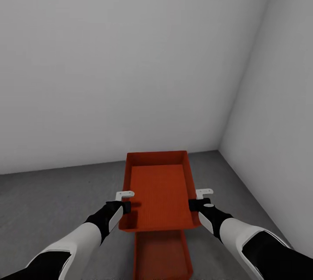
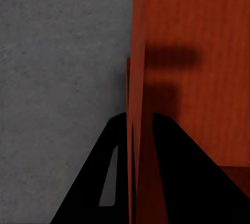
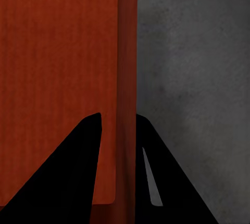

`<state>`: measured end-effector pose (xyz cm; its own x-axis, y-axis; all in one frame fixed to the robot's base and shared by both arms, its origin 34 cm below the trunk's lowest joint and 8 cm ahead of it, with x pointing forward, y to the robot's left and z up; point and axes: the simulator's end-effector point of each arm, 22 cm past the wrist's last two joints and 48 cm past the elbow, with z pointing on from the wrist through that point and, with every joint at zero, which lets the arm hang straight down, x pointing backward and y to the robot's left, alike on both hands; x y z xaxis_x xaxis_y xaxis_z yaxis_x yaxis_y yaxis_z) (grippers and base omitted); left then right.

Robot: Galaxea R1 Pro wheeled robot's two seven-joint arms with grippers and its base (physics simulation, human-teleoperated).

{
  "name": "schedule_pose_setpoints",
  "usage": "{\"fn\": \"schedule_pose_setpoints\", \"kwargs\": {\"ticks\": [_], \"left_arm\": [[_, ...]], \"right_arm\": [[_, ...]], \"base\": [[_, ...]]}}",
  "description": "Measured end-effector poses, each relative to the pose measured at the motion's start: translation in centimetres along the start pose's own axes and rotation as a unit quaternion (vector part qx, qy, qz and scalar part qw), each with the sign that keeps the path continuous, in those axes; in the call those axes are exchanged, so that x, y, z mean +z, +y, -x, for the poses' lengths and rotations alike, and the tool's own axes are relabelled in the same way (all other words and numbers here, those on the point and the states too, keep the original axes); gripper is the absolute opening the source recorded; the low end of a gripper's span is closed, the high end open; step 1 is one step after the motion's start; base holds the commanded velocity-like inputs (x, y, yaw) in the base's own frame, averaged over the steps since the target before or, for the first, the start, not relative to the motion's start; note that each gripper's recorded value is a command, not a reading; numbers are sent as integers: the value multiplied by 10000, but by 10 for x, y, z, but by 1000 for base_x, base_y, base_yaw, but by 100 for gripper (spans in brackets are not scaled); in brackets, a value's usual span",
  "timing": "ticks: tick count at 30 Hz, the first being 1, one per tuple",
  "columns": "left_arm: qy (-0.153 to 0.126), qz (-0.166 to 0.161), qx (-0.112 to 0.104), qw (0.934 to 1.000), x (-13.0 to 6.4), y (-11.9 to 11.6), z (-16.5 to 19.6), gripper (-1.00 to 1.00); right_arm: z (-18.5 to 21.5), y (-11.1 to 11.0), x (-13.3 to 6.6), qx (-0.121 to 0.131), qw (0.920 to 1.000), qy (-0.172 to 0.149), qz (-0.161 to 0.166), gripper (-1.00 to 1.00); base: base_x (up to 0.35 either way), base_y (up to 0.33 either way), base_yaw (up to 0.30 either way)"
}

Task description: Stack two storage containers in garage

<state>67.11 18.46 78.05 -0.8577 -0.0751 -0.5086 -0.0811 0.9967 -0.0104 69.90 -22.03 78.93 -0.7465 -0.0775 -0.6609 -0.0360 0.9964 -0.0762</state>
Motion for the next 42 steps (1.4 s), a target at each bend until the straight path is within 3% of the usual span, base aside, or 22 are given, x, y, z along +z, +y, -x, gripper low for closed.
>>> {"fn": "schedule_pose_setpoints", "kwargs": {"ticks": [42], "left_arm": [[355,30,14,9994,24,1,-34,-100]], "right_arm": [[-39,3,19,-9,9994,354,32,-100]], "base": [[0,0,0]]}}
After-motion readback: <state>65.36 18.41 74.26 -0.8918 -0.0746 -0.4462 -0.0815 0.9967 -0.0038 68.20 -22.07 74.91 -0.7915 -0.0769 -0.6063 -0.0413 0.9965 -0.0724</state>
